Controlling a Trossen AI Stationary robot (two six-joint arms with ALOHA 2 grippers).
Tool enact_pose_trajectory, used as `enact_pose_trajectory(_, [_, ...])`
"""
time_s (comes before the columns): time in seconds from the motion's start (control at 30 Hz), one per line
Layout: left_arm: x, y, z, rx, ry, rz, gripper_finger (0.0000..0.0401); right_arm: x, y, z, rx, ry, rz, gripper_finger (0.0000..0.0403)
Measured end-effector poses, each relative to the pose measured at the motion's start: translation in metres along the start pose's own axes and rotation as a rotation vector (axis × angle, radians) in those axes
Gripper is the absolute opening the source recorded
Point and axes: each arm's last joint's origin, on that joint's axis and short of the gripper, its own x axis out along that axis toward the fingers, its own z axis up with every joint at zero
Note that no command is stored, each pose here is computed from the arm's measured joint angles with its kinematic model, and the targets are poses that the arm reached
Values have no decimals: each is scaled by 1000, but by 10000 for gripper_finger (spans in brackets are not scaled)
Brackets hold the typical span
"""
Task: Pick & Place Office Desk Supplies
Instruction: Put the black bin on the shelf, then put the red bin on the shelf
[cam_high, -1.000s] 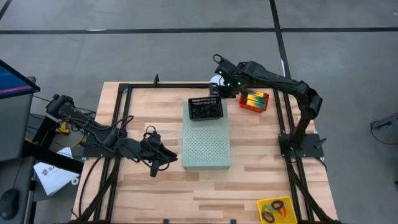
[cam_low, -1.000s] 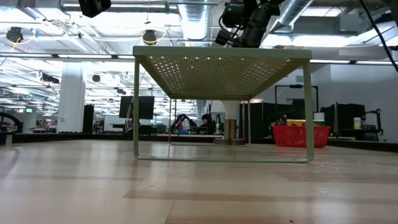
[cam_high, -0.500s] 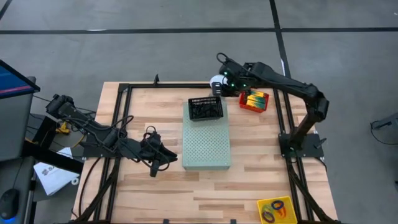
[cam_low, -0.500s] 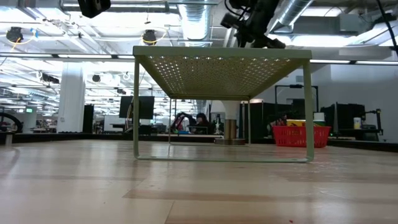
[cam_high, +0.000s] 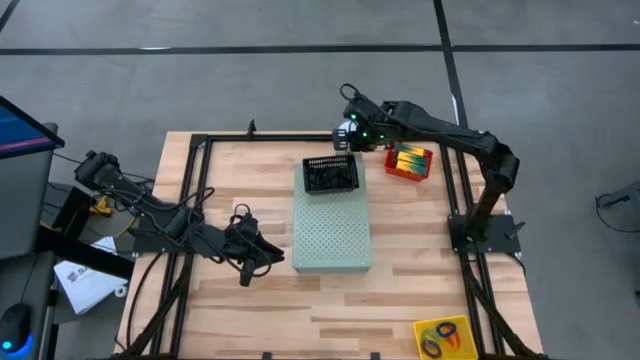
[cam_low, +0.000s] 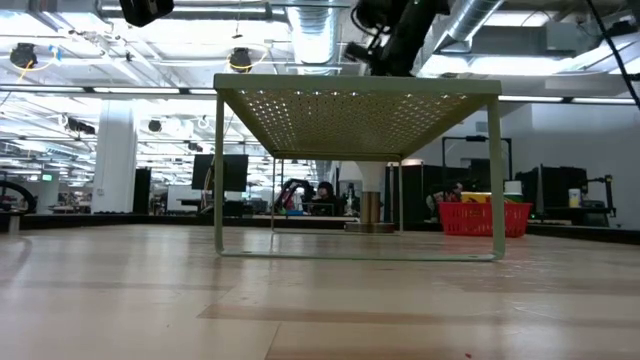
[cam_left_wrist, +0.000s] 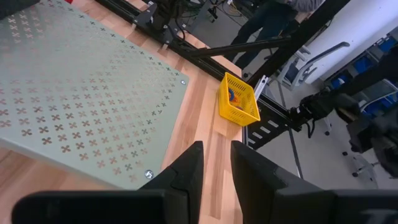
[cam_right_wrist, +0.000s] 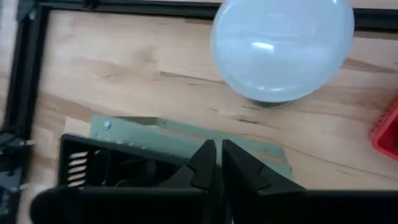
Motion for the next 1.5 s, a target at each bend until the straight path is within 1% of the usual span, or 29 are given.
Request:
enact_pose_trajectory(0.13, [0, 0, 0, -16, -1, 1, 76, 11, 1, 0, -23, 15, -17, 6])
enact_pose_trajectory(0.2, [0, 0, 0, -20, -1, 0, 76, 17, 2, 0, -33, 21, -24, 2])
enact_pose_trajectory(0.37, [0, 0, 0, -29, -2, 0, 76, 17, 3, 2, -51, 11, -13, 6])
enact_pose_trajectory(0.6, [0, 0, 0, -30, -2, 0, 76, 17, -5, 0, -88, 63, -62, 2])
enact_pose_trajectory(1.03, [0, 0, 0, -31, -3, -1, 76, 16, 1, -9, -131, 97, -47, 4])
enact_pose_trajectory(1.2, [0, 0, 0, -39, -3, -1, 76, 9, -1, -8, -123, 18, -99, 5])
enact_pose_trajectory(1.37, [0, 0, 0, -43, -3, -1, 76, -16, -16, -5, -90, -102, -226, 19])
enact_pose_trajectory(1.5, [0, 0, 0, -36, -3, -1, 76, -40, -33, -5, -89, -124, -314, 46])
